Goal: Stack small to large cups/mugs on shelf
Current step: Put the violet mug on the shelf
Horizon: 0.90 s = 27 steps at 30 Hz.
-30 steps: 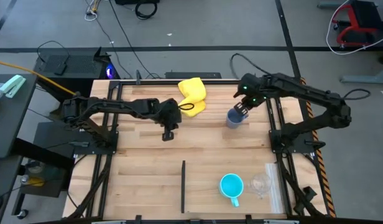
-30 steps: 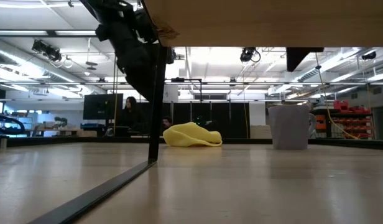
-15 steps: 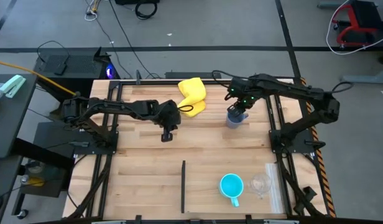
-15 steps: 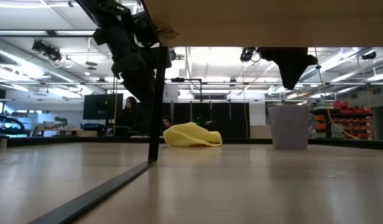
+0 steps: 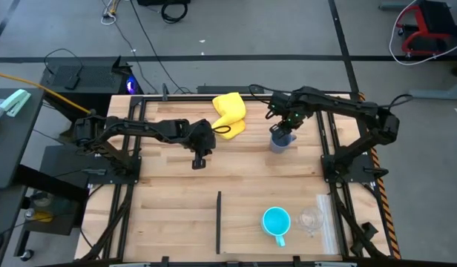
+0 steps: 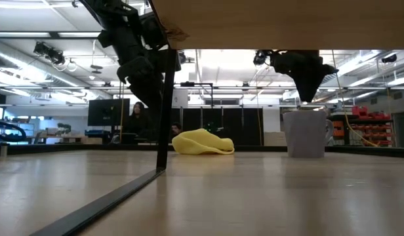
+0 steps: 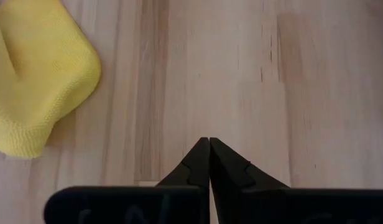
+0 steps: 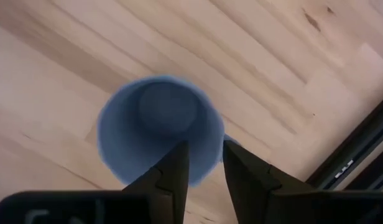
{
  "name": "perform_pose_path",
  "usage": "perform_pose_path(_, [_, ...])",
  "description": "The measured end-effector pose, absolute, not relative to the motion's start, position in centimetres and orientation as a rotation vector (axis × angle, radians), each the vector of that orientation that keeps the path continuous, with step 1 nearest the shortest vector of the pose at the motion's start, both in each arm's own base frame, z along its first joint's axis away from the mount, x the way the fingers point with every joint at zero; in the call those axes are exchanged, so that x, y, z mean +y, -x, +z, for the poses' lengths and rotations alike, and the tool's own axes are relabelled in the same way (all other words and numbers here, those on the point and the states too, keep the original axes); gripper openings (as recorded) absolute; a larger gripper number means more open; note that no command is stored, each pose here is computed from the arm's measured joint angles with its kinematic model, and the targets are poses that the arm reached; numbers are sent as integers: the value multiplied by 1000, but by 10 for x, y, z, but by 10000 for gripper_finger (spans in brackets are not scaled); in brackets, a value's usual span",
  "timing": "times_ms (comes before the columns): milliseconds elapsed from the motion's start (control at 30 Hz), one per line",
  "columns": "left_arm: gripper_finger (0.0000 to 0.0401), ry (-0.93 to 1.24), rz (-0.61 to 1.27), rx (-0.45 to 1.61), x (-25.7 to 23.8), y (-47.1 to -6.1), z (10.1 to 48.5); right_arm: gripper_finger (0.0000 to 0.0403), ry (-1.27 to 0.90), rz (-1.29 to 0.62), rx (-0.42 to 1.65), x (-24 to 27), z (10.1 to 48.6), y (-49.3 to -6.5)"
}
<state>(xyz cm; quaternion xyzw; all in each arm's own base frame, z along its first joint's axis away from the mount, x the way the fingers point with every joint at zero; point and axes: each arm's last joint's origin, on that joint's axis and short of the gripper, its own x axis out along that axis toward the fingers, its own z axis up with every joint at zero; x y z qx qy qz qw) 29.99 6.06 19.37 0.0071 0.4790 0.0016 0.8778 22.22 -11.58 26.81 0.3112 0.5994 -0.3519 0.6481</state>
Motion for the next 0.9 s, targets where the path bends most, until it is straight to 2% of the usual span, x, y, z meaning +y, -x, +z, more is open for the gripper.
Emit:
perform_pose_path(300, [28, -12, 6, 1020, 62, -293, 181, 105, -720, -810, 1442, -111, 237, -213])
perform_pose_path(700, [11, -14, 13, 997, 64, -295, 183, 105, -732, -819, 1376, -114, 236, -217])
perform_pose_path(900, [19, -9, 16, 996, 64, -295, 183, 105, -758, -847, 1351, -114, 237, -218])
